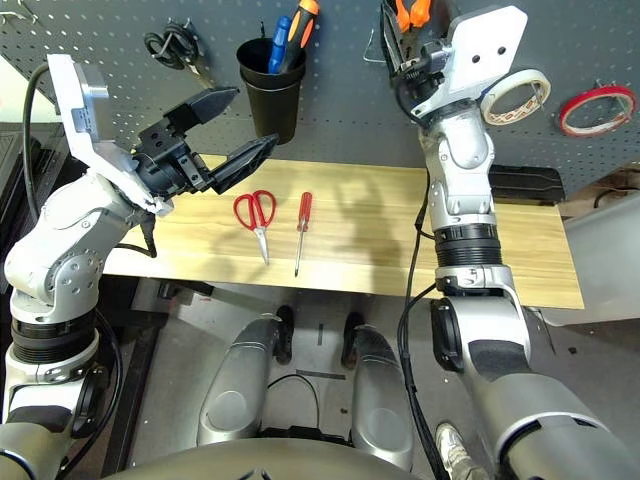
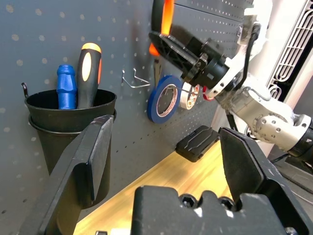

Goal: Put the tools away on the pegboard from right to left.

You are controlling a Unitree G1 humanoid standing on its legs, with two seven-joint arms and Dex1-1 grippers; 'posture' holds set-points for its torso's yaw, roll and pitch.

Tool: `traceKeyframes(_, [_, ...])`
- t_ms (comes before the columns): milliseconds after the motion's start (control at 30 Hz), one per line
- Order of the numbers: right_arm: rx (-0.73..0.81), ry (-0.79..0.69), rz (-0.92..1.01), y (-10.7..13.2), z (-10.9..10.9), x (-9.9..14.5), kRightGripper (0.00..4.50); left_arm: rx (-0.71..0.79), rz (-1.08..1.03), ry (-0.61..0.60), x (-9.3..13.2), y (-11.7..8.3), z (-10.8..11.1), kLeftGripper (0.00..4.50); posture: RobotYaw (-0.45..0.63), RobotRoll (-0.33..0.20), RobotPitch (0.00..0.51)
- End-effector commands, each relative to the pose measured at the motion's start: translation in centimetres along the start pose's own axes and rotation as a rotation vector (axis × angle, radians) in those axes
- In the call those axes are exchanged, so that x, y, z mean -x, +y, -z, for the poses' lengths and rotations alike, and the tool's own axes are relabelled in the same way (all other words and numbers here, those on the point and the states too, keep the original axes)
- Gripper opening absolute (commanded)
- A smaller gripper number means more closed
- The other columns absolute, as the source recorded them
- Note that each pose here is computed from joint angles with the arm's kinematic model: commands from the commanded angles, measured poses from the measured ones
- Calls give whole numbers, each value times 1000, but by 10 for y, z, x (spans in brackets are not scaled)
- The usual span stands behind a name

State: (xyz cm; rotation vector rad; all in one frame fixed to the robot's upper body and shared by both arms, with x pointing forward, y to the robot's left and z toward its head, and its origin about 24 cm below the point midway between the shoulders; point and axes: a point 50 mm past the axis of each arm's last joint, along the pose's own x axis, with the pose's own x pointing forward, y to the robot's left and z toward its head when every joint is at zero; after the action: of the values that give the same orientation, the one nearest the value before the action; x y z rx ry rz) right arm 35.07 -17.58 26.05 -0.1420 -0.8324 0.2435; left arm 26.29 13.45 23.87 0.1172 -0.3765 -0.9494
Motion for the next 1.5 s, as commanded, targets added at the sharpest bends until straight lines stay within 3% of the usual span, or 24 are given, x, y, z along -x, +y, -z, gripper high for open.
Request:
traceKeyframes(33, [3,-86,-2,-1,-16,-7,2828,-9,32,0,-4,-5,0,4500,203,0,252])
traceKeyframes(333, [-62,-110,-9,11,-16,-18,2828,-15,31,3,-2,-5,-1,4500,223,0,254])
traceKeyframes(900, [-119,47,-19,29,19,-6,2828,-16,9,22,2,-7,-1,4500,244,0,266])
traceKeyframes(1067, [-74,17,-30,27,16,3,4446,-15,7,24,1,-7,0,4500,241,0,265])
traceKeyframes(1300, [-86,-42,-5,18,5,26,4484,-11,3,40,2,-6,3,4500,237,0,267])
traceKeyframes(1500, [-38,-12,-190,16,2,67,4484,3,-4,67,6,-7,10,4500,233,0,270])
